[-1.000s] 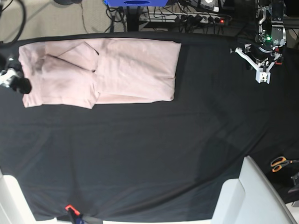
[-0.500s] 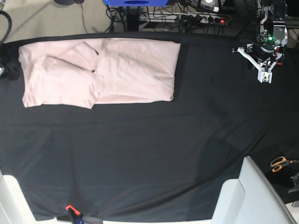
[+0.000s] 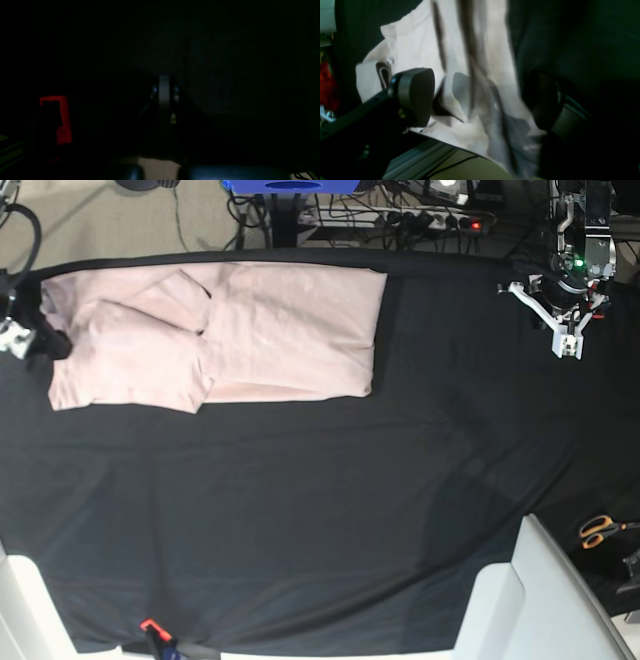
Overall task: Fold the T-shirt properly
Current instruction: 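Grasp the shirt end with the right gripper and fold it over the middle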
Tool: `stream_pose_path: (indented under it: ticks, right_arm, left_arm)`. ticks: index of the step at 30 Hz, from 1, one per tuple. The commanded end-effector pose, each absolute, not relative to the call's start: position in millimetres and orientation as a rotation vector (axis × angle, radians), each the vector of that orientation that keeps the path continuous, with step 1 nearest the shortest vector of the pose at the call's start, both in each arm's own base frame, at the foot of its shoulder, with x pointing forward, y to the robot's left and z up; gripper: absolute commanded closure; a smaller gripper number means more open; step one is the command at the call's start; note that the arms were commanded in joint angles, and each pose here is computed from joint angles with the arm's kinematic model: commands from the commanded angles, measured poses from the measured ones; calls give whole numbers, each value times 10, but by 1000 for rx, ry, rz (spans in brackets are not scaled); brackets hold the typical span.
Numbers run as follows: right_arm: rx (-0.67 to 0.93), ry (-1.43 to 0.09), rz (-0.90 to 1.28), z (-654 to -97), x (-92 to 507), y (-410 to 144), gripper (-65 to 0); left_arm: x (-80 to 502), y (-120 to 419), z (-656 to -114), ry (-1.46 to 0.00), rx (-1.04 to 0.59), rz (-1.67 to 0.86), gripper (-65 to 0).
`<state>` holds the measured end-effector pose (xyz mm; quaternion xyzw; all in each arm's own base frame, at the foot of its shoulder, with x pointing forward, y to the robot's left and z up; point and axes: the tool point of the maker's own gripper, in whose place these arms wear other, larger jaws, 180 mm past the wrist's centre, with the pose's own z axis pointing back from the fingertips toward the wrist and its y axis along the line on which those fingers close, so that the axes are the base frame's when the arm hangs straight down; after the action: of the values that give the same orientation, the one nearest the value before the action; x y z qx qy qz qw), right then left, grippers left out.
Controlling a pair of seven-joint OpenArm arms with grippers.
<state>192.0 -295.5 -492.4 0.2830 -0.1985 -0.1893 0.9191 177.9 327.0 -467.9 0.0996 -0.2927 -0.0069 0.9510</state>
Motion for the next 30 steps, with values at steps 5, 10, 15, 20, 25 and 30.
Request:
stream_pose_path:
  ticks: [5, 10, 15, 20, 25, 30]
  right_arm:
    - [609, -163, -258, -5178, 1510, -2355, -557]
    - [618, -157, -275, -5213, 1477, -2318, -473]
    - [604, -203, -291, -5215, 1548, -2374, -225]
    - [604, -245, -285, -5161, 1713, -2386, 0]
    - [593, -340, -289, -5081, 1947, -2435, -8]
    - [531, -483, -185, -4723, 2237, -2493, -8]
  left_arm:
    - [1837, 3312, -4612, -623, 214, -17, 0]
    - [1830, 3312, -4614, -621, 214, -17, 0]
    - [1830, 3314, -4614, -621, 215, -16, 0]
    - [1827, 3289, -4627, -619, 210, -20, 0]
    - [1821, 3299, -4625, -619, 212, -18, 0]
    - [1814, 3309, -4622, -618, 214, -16, 0]
